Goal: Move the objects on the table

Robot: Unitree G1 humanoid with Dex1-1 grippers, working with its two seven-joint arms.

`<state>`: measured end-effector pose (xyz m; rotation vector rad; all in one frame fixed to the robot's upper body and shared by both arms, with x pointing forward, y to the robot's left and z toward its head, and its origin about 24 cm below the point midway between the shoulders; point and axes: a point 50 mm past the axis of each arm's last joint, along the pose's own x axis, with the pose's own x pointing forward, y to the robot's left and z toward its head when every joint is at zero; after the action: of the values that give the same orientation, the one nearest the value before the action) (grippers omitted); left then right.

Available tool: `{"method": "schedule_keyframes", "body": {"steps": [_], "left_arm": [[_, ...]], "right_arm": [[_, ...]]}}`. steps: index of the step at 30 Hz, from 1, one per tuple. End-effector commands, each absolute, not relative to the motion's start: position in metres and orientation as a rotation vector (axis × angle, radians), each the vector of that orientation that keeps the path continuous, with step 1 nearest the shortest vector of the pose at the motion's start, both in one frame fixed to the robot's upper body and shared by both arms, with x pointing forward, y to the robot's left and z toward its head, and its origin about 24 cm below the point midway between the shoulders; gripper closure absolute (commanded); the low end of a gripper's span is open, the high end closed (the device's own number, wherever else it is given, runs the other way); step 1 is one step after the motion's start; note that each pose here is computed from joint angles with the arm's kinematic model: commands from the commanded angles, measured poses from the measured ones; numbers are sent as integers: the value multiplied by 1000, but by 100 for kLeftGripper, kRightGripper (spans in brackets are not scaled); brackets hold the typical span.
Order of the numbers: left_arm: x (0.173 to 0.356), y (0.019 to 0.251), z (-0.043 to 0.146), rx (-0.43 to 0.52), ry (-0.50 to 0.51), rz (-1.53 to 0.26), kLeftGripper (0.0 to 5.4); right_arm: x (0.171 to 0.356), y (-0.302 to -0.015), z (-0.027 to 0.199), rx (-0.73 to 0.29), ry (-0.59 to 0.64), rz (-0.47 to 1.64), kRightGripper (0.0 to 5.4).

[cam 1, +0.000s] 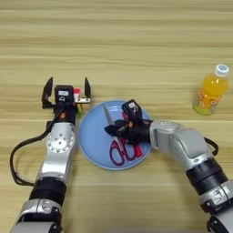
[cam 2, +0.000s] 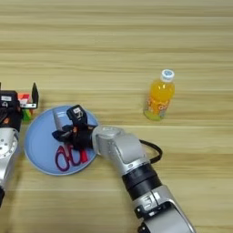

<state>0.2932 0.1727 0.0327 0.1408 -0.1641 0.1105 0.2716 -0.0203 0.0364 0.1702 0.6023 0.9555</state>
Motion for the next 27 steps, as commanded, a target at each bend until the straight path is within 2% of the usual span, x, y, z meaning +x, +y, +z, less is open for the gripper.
{"method": "schedule_keyframes", "body": {"steps": [1,14,27], "left_arm": [[293,171,34,149,-170,109,0],[294,171,34,149,-169,108,0],[295,171,33,151,-167,109,0]], "right_arm": [[267,-26,26,174,669,922,418],[280,-31,51,270,566,885,431],[290,-37,71,329,513,868,518]]}}
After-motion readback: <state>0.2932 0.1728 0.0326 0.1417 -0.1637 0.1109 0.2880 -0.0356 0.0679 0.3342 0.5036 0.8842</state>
